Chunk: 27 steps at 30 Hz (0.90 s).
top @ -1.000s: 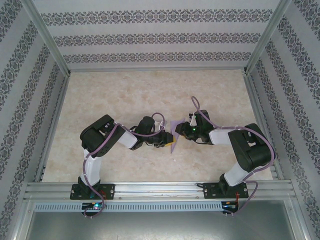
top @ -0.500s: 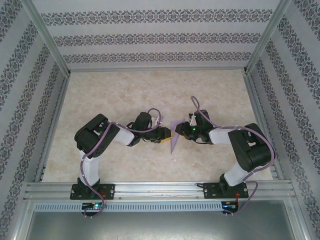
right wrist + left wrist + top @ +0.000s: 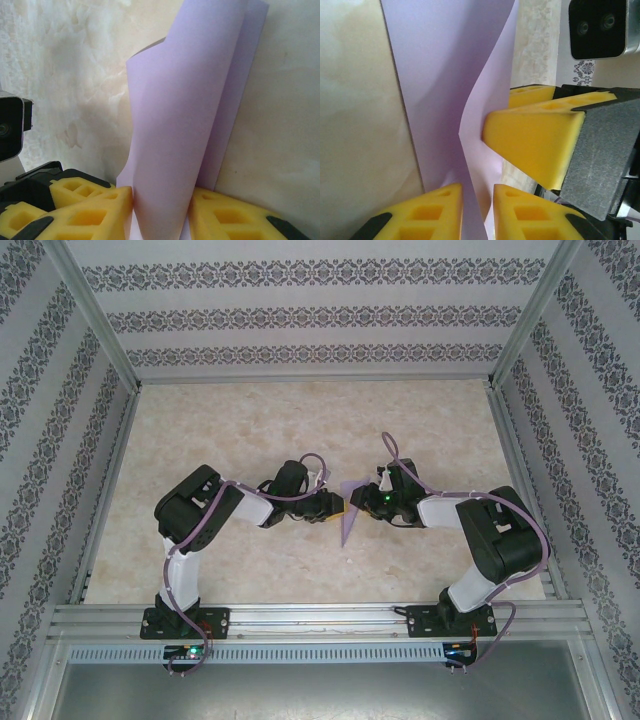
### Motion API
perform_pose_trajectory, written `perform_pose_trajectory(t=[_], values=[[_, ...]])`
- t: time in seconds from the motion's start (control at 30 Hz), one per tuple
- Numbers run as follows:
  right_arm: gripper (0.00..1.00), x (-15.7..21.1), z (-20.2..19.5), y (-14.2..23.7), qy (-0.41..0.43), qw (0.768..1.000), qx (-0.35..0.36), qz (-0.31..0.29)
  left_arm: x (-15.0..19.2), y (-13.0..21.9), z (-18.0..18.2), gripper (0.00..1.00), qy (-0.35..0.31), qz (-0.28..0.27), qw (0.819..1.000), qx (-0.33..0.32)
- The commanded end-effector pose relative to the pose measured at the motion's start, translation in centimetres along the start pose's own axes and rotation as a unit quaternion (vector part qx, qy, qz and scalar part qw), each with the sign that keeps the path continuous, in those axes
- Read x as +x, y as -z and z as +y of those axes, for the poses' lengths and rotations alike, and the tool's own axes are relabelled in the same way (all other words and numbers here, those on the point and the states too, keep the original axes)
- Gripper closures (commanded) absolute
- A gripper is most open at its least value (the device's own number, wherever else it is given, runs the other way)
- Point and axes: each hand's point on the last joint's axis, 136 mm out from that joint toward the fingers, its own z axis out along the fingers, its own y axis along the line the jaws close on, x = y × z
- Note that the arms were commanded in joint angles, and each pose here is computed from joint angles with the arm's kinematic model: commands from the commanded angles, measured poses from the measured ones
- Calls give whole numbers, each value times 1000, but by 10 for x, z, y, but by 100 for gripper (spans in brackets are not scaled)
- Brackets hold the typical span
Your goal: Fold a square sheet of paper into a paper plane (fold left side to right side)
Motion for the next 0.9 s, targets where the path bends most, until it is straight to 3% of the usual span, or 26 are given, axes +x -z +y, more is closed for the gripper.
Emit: perform_pose_trajectory(t=[0.0, 0.23, 0.87], values=[[65, 10, -16, -13, 11, 999, 35, 12, -4, -3, 13, 82, -8, 0, 1000, -24], [65, 11, -19, -12, 18, 999, 49, 15, -6, -2, 27, 89, -17, -2, 998, -65], [65, 4, -2, -4, 14, 1000, 24, 2, 3, -6, 44, 93, -14, 7, 996, -91]])
